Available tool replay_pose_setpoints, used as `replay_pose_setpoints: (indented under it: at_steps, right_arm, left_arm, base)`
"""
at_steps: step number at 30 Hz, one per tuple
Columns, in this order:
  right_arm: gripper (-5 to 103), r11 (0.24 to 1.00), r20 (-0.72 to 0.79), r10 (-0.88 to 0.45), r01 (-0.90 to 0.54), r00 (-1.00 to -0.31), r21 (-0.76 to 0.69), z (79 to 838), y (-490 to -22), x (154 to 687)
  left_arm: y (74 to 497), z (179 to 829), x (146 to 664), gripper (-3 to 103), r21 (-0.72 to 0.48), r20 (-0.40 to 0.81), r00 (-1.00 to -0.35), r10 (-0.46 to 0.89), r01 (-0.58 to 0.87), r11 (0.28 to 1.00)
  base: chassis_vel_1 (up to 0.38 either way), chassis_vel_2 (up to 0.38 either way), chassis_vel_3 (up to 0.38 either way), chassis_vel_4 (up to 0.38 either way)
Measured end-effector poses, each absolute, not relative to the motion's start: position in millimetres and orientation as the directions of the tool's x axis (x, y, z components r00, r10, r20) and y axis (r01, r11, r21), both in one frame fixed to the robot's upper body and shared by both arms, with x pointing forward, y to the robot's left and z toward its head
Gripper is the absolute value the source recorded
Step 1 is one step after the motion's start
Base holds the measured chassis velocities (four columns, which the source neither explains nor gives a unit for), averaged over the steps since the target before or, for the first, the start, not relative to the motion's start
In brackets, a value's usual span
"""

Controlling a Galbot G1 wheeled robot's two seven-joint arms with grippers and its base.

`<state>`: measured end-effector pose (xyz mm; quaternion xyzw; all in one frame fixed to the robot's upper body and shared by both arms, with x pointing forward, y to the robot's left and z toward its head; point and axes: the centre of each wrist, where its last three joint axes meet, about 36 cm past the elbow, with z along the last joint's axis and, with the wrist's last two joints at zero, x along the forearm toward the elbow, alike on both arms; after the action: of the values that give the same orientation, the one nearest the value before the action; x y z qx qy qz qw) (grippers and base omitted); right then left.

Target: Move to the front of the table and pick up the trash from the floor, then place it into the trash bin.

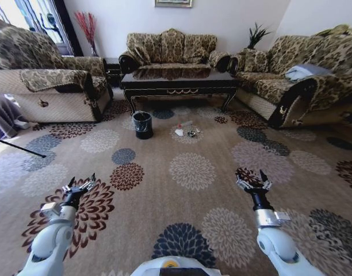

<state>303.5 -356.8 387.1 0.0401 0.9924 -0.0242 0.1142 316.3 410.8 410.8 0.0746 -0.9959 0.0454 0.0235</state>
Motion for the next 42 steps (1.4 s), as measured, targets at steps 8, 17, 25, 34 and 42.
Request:
replay_pose_setpoints:
  at_steps: [8, 17, 25, 34, 42]
  right_arm:
    - [100, 0.996, -0.233, 0.074, 0.085, -0.970, -0.040, 387.5, -357.2, 302.9]
    - [100, 0.994, -0.239, 0.080, 0.095, -0.968, -0.052, 389.1, -356.6, 303.1]
    - [100, 0.994, -0.237, 0.081, 0.097, -0.968, -0.057, 389.0, -355.4, 302.3]
    - [100, 0.993, -0.234, 0.080, 0.097, -0.969, -0.061, 388.0, -355.5, 302.3]
    - [100, 0.993, -0.230, 0.080, 0.097, -0.970, -0.063, 386.1, -354.9, 301.6]
  left_arm:
    - [409.5, 412.3, 315.1, 100, -0.087, 0.050, -0.988, -0.146, -0.150, 0.985]
    - [410.1, 414.8, 313.3, 100, -0.087, 0.043, -0.988, -0.147, -0.150, 0.985]
    - [409.8, 413.9, 312.9, 100, -0.091, 0.025, -0.989, -0.148, -0.150, 0.985]
    - [409.8, 412.8, 313.0, 100, -0.094, 0.022, -0.988, -0.150, -0.151, 0.984]
    - [409.7, 409.2, 312.6, 100, -0.095, 0.024, -0.988, -0.152, -0.154, 0.983]
  base:
    - [0.000, 0.000, 0.000, 0.000]
    - [0.000, 0.000, 0.000, 0.000]
    - [0.000, 0.000, 0.000, 0.000]
    - [-0.013, 0.015, 0.015, -0.017]
    - [-0.095, 0.108, 0.093, -0.104]
